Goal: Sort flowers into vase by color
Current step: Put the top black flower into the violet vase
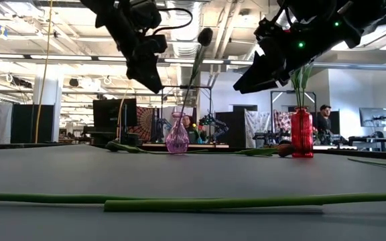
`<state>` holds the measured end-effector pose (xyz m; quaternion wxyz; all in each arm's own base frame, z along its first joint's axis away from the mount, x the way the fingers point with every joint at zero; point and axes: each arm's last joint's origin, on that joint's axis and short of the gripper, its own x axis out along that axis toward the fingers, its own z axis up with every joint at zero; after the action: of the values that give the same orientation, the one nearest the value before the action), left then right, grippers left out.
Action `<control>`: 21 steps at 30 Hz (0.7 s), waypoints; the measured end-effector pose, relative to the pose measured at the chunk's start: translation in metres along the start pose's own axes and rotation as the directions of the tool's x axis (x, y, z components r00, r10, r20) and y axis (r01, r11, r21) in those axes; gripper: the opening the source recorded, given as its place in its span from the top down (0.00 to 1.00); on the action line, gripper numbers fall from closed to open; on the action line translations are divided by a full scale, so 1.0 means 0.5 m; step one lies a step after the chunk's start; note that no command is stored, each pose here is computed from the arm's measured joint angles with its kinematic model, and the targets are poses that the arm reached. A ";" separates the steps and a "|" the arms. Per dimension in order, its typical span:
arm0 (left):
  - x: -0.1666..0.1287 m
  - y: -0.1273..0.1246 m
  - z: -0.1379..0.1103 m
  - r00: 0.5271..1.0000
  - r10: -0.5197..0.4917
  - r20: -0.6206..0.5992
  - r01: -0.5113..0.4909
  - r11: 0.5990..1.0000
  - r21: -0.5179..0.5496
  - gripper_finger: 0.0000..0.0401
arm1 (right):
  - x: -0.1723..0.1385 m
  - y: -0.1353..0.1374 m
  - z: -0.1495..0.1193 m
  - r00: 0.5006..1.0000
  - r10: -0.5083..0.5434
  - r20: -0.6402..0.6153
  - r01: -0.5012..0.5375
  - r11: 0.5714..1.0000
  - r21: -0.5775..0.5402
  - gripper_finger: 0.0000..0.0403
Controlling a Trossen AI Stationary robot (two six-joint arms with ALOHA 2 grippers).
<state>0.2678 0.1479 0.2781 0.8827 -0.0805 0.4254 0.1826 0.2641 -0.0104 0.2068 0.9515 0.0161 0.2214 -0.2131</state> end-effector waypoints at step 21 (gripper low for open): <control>-0.003 -0.002 -0.023 0.990 -0.002 -0.138 0.028 0.981 0.190 0.55 | 0.000 0.000 0.000 1.000 0.001 0.000 -0.001 1.000 0.003 0.30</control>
<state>0.2589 0.1432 0.2718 0.8565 -0.0110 0.4999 0.1282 0.2641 -0.0104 0.2068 0.9515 0.0174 0.2211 -0.2131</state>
